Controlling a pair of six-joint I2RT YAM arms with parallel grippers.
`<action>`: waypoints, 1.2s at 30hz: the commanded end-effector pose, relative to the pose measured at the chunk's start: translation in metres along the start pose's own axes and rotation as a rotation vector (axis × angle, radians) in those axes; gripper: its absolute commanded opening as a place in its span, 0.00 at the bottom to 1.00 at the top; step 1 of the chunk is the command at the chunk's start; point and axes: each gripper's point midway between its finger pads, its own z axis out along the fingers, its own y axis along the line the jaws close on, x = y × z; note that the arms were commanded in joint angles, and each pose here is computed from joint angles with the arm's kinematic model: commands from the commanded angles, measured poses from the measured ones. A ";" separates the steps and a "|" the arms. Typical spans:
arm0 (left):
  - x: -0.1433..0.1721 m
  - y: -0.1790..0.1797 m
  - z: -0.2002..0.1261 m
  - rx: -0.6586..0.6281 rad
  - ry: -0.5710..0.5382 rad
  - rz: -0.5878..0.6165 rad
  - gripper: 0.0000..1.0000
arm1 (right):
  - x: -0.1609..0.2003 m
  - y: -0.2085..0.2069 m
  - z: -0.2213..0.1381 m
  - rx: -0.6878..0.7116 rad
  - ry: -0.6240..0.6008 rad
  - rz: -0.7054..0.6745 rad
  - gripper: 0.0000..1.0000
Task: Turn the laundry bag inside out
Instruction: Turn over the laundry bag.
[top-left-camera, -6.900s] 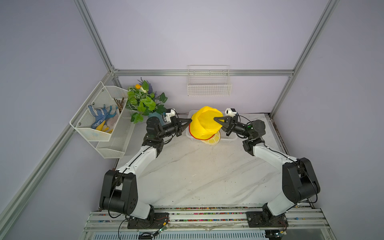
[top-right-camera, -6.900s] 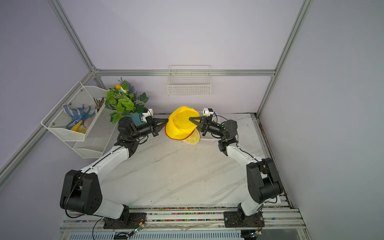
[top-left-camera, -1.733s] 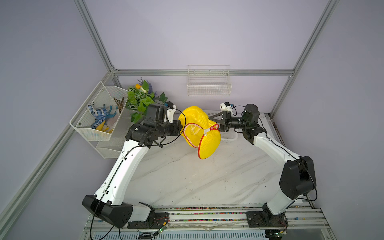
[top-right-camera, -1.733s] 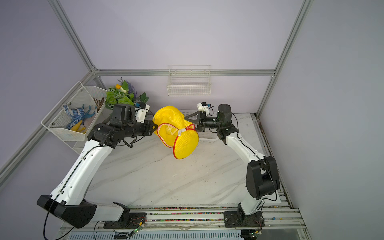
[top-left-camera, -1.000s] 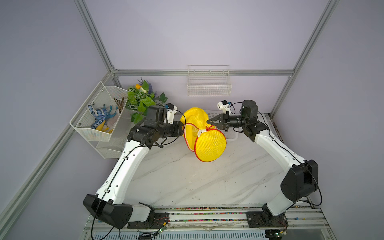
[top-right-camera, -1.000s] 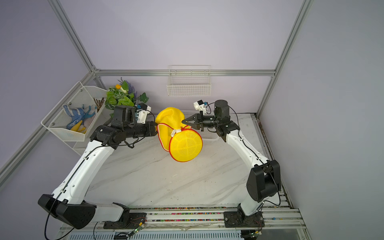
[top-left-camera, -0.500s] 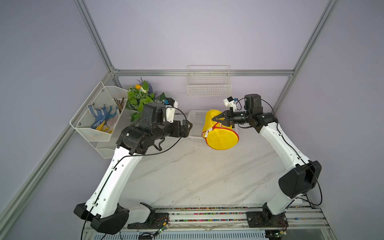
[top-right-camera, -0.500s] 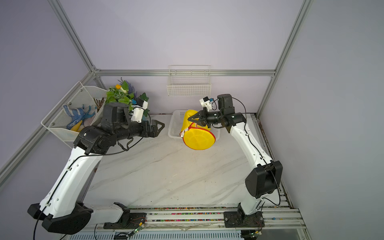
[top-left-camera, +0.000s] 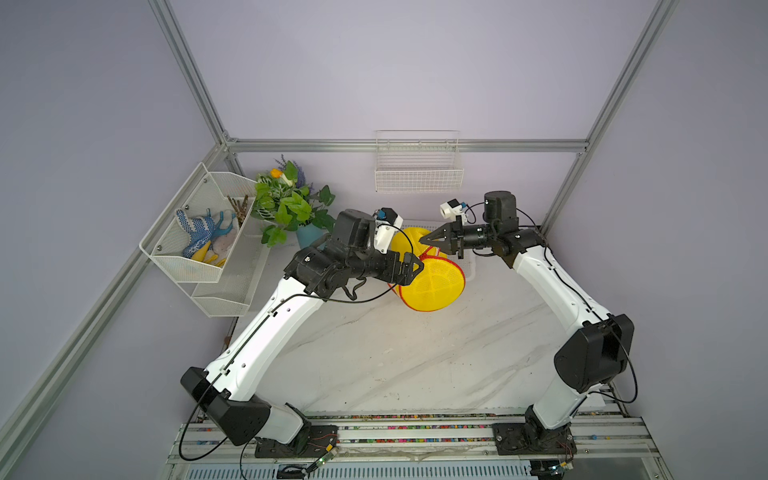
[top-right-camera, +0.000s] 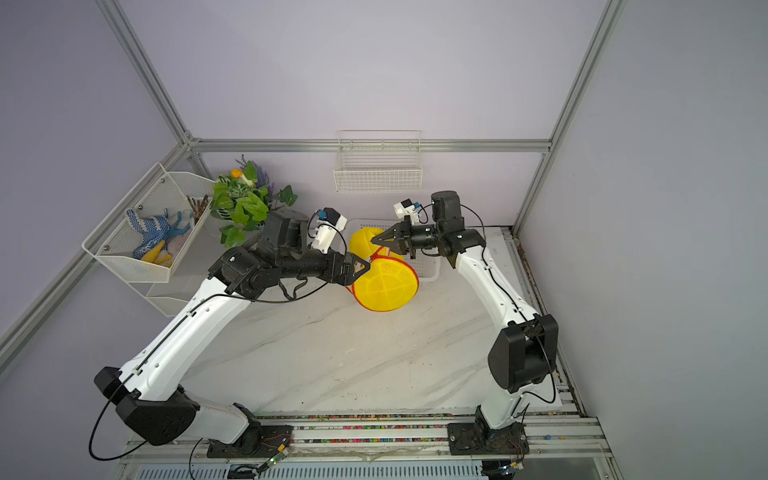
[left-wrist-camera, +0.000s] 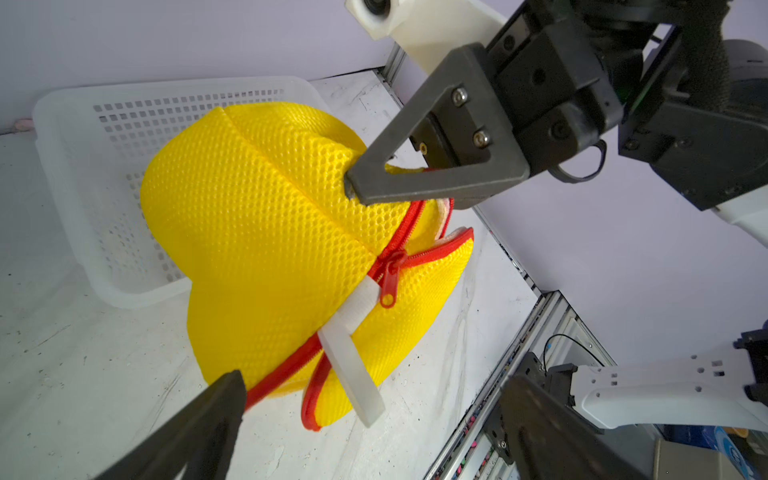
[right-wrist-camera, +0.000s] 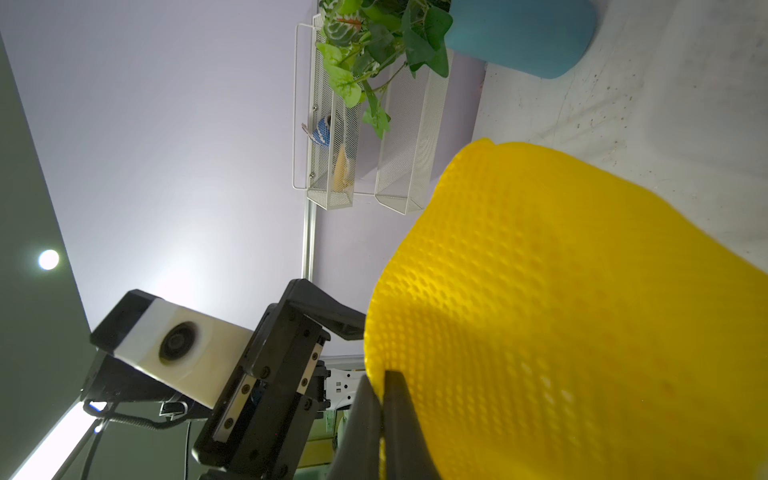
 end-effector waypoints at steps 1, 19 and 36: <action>0.024 -0.008 0.015 0.095 0.065 0.006 1.00 | 0.008 0.028 -0.004 -0.064 0.010 -0.059 0.00; 0.000 0.012 -0.033 -0.121 -0.048 0.146 1.00 | 0.017 0.027 -0.003 -0.081 0.022 -0.022 0.00; 0.026 0.025 0.014 -0.084 0.000 0.224 1.00 | 0.036 0.039 0.004 -0.088 0.062 -0.029 0.00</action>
